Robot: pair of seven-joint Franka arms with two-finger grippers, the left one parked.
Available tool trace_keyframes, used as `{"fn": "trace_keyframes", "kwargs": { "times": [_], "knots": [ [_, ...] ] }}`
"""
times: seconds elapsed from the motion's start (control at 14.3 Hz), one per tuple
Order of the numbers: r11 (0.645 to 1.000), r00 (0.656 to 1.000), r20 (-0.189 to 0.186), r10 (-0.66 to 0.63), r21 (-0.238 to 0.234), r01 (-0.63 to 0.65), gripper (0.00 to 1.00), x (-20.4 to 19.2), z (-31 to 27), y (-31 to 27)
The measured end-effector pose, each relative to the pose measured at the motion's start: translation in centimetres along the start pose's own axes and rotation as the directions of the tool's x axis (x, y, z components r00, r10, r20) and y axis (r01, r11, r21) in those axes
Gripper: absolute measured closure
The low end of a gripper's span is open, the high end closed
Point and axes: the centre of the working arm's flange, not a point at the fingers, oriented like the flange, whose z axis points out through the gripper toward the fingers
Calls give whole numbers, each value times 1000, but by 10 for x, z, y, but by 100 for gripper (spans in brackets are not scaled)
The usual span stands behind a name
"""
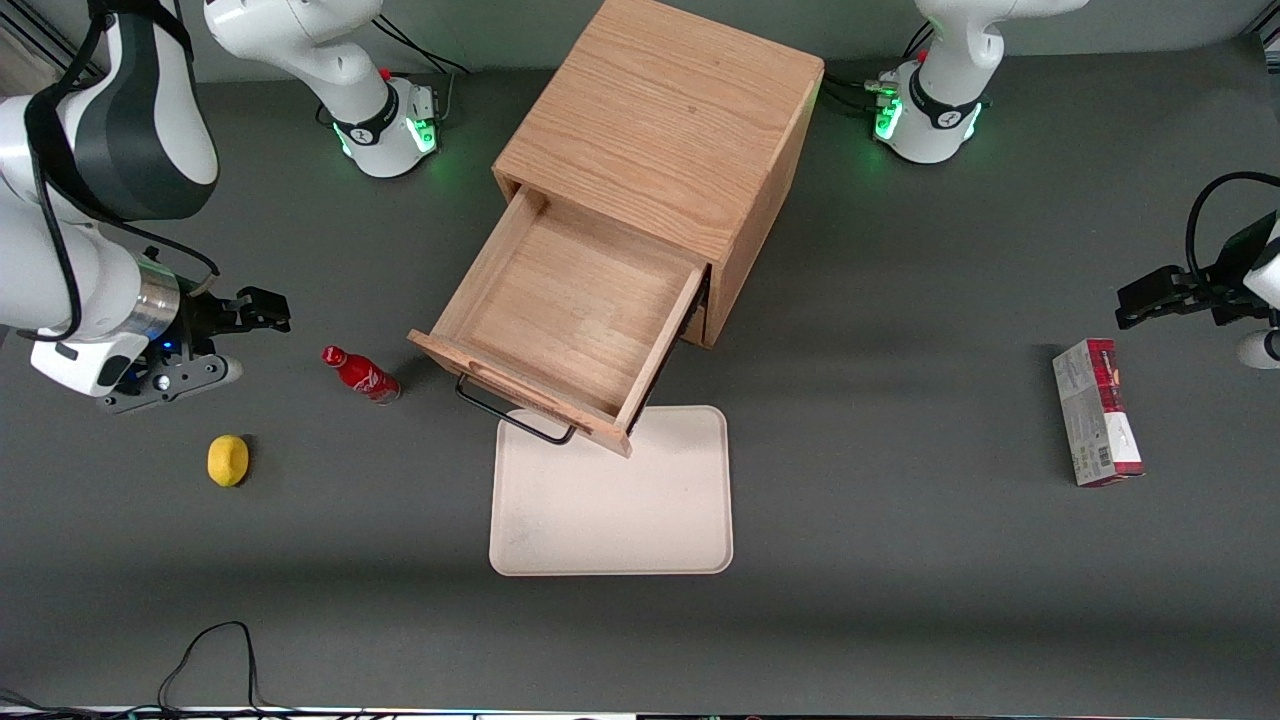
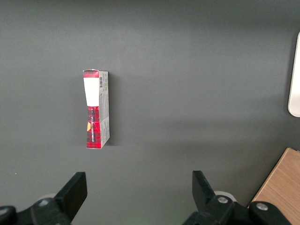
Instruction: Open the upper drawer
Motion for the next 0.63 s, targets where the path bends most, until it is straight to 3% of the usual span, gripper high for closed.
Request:
{"fn": "trace_keyframes", "kwargs": {
  "times": [0.63],
  "knots": [
    [996, 993, -88, 84, 51, -80, 0, -28, -34, 42]
  ]
}}
